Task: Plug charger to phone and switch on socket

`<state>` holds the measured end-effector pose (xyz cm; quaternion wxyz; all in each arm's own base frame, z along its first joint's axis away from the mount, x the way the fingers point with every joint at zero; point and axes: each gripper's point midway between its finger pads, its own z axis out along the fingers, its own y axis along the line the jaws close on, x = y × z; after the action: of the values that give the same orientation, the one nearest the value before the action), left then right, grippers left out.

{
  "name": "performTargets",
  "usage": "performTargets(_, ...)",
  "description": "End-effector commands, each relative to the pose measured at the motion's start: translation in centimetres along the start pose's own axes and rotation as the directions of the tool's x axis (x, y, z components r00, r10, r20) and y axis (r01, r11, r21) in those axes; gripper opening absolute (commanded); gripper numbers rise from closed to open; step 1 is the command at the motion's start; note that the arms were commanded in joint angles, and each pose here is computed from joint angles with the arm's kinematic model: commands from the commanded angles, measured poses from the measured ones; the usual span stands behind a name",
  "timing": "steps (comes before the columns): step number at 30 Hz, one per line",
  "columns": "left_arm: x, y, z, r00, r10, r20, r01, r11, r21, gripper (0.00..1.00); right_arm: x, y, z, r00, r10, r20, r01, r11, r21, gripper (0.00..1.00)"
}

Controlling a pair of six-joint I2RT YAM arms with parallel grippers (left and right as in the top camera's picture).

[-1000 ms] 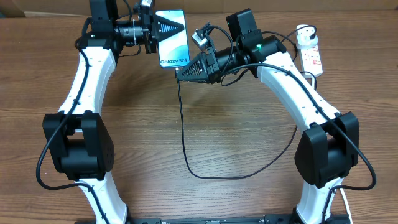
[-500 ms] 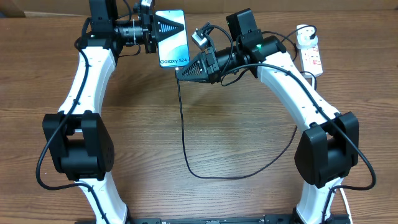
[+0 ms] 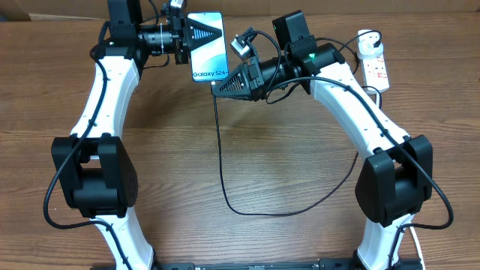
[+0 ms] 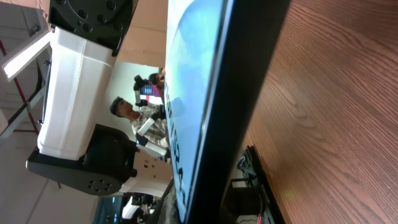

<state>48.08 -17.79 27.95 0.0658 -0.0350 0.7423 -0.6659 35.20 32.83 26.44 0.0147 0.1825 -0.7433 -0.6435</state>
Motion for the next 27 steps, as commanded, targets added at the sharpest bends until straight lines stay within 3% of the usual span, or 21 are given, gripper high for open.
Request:
performTargets(1, 1.04, -0.88, 0.50, 0.998, 0.041, -0.045, -0.039, 0.999, 0.027, 0.04, 0.19, 1.60, 0.15, 0.999, -0.047, -0.007, 0.046, 0.999, -0.017, 0.04)
performTargets(27, 0.83, -0.74, 0.50, 0.998, 0.050, -0.033, -0.049, 0.999, 0.019, 0.04, 0.77, 1.67, 0.88, 0.999, -0.029, -0.027, 0.029, 0.999, -0.016, 0.04)
